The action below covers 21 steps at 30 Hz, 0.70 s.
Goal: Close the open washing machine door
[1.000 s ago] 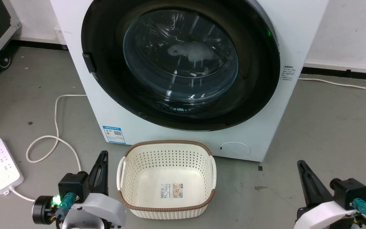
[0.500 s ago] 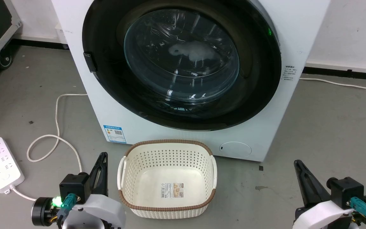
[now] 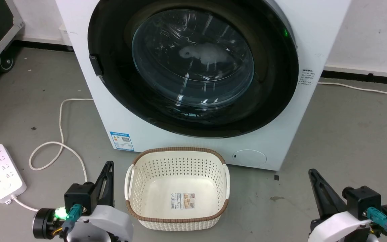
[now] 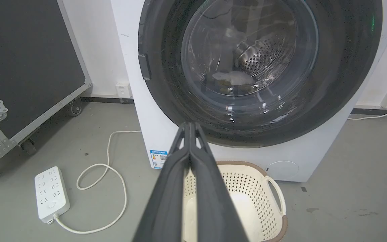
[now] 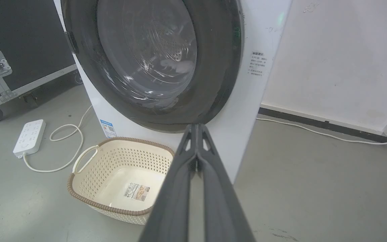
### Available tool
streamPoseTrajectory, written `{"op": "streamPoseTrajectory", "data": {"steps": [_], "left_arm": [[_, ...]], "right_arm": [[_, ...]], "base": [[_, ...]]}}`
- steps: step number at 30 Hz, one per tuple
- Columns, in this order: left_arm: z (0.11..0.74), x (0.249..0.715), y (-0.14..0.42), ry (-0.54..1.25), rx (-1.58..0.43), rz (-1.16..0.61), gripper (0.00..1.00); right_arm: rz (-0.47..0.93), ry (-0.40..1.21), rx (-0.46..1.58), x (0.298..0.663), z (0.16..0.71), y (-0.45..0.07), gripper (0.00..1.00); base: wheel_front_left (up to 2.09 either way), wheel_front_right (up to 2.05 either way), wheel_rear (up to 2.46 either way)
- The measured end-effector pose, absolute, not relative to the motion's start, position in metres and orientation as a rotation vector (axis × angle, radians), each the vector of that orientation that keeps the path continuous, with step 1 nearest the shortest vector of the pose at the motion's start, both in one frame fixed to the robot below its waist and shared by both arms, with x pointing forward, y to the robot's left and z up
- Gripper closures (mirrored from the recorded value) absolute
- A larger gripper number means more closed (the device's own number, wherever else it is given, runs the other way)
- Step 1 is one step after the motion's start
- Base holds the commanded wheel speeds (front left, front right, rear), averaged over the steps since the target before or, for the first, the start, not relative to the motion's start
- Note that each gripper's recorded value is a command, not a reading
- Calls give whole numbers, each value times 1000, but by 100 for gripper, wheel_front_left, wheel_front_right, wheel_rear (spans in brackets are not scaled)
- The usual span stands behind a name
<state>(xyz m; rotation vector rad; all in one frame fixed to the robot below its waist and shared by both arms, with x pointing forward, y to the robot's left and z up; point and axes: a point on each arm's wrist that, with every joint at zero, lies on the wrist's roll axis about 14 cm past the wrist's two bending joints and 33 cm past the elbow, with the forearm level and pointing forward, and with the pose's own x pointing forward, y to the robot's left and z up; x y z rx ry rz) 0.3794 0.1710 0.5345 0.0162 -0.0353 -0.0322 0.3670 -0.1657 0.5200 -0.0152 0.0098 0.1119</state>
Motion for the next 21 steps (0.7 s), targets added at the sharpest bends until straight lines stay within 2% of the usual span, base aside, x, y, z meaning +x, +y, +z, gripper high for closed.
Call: {"op": "streamPoseTrajectory", "data": {"steps": [21], "left_arm": [[531, 376, 177, -8, 45, -1, 100]], "right_arm": [[129, 23, -39, 368, 520, -160, 100]], "base": [[0, 0, 0]]}}
